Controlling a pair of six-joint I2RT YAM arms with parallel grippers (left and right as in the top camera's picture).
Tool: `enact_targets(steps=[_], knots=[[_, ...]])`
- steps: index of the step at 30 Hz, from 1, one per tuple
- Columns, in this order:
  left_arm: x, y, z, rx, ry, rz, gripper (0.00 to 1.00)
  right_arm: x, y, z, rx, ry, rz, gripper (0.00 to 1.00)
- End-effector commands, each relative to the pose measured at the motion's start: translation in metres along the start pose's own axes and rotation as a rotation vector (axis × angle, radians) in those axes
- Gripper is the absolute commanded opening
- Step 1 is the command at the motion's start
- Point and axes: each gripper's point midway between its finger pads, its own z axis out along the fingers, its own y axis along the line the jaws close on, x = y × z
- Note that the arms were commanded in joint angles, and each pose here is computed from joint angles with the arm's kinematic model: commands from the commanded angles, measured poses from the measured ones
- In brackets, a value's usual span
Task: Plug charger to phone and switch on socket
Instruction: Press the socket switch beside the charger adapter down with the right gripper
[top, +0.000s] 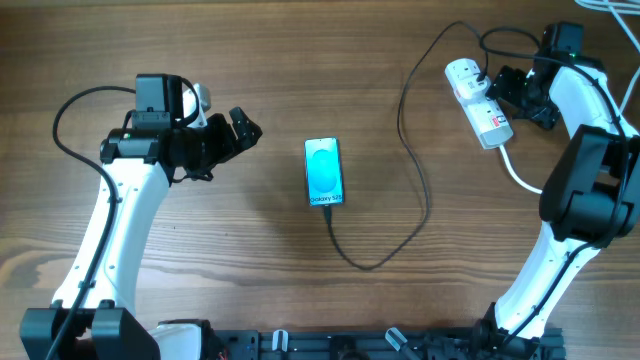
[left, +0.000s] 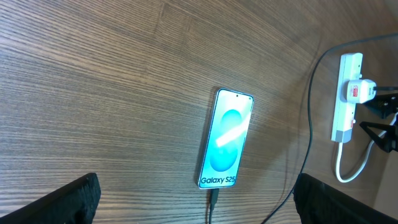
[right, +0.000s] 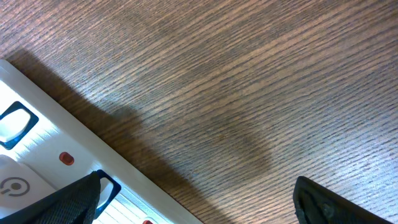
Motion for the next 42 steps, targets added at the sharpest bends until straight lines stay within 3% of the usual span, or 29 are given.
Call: enact_targets(steps=[1,21,26,31,36,42], knots=[[-0.002,0.001,-0.003,-0.005,-0.015,0.020,1.00,0.025,0.010,0.013,-0.030,0.090,-0.042,1.00],[-0.002,0.001,-0.003,-0.005,-0.015,0.020,1.00,0.033,0.013,0.012,-0.055,0.124,-0.039,1.00],[-0.002,0.001,-0.003,-0.005,-0.015,0.020,1.00,0.011,-0.020,-0.009,0.116,0.050,-0.045,0.99],[-0.002,0.001,-0.003,-0.005,-0.015,0.020,1.00,-0.018,0.004,-0.082,-0.020,-0.086,-0.307,1.00],[-0.002,0.001,-0.003,-0.005,-0.015,0.020,1.00,0.013,0.049,-0.102,-0.310,-0.033,-0.511,1.00],[-0.002,0.001,-0.003,-0.005,-0.015,0.020,1.00,0.023,0.021,-0.083,-0.165,0.011,-0.543,1.00]])
